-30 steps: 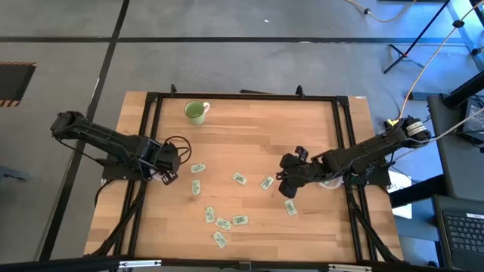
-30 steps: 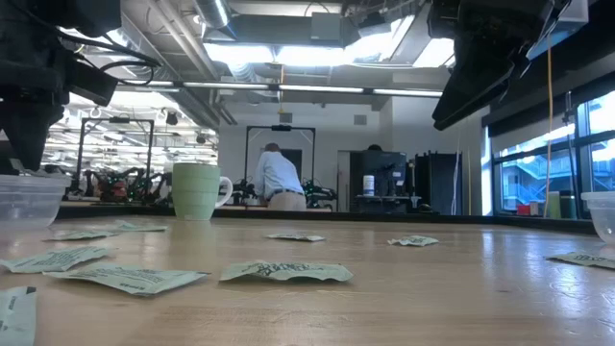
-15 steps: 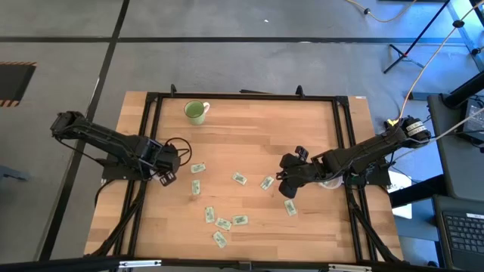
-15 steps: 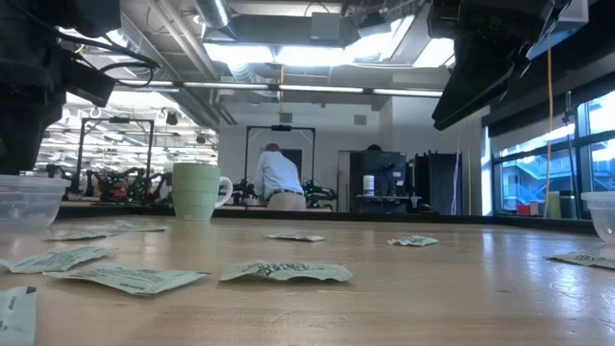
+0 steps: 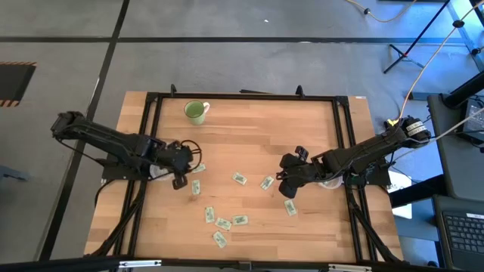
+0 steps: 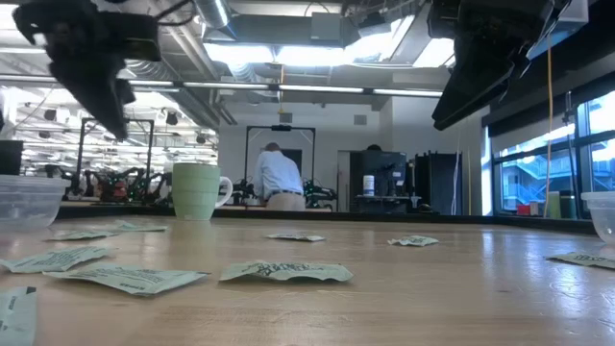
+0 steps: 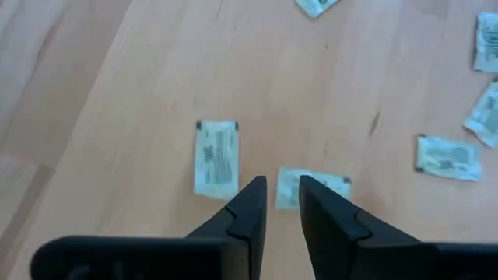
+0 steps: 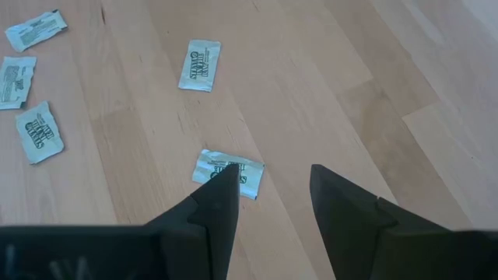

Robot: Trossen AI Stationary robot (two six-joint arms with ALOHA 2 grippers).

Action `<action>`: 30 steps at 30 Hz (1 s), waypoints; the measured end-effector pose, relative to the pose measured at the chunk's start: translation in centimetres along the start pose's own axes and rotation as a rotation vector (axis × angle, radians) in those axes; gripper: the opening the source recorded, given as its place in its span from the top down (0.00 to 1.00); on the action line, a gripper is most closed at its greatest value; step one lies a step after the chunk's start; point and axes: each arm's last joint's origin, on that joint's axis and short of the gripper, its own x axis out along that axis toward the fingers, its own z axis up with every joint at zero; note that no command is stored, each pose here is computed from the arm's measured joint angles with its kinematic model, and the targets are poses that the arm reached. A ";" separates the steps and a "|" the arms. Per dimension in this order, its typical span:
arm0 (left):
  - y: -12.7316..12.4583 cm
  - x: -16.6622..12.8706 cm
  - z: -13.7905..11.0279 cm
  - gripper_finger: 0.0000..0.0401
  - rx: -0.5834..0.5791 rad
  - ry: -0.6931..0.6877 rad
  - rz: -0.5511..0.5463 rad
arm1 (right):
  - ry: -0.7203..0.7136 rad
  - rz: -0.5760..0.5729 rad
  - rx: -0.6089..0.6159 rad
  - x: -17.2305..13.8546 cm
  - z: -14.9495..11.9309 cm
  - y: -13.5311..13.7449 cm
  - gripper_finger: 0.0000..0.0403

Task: Pick and place items into bin
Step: Put the white stevia packet into the left transparent bin

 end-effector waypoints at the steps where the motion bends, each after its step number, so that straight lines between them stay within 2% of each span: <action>1: 0.0 0.4 0.1 0.82 0.007 0.011 0.013 | 0.000 0.000 0.000 0.0 0.0 0.0 0.60; 6: 0.8 3.3 0.4 0.79 0.049 0.149 0.124 | -0.001 0.000 0.001 0.0 0.0 0.0 0.60; 10: 1.3 5.4 0.8 0.76 0.091 0.220 0.166 | -0.001 0.001 0.002 0.0 0.0 0.0 0.60; 17: 1.9 7.7 1.2 0.74 0.116 0.274 0.166 | 0.000 0.000 0.001 0.0 0.0 0.0 0.60; 22: 2.4 8.9 1.0 0.76 0.083 0.352 0.141 | 0.000 0.000 0.001 0.0 0.0 0.0 0.60; 30: 2.6 10.4 0.7 0.82 0.079 0.424 0.163 | 0.000 0.000 0.001 0.0 0.0 0.0 0.60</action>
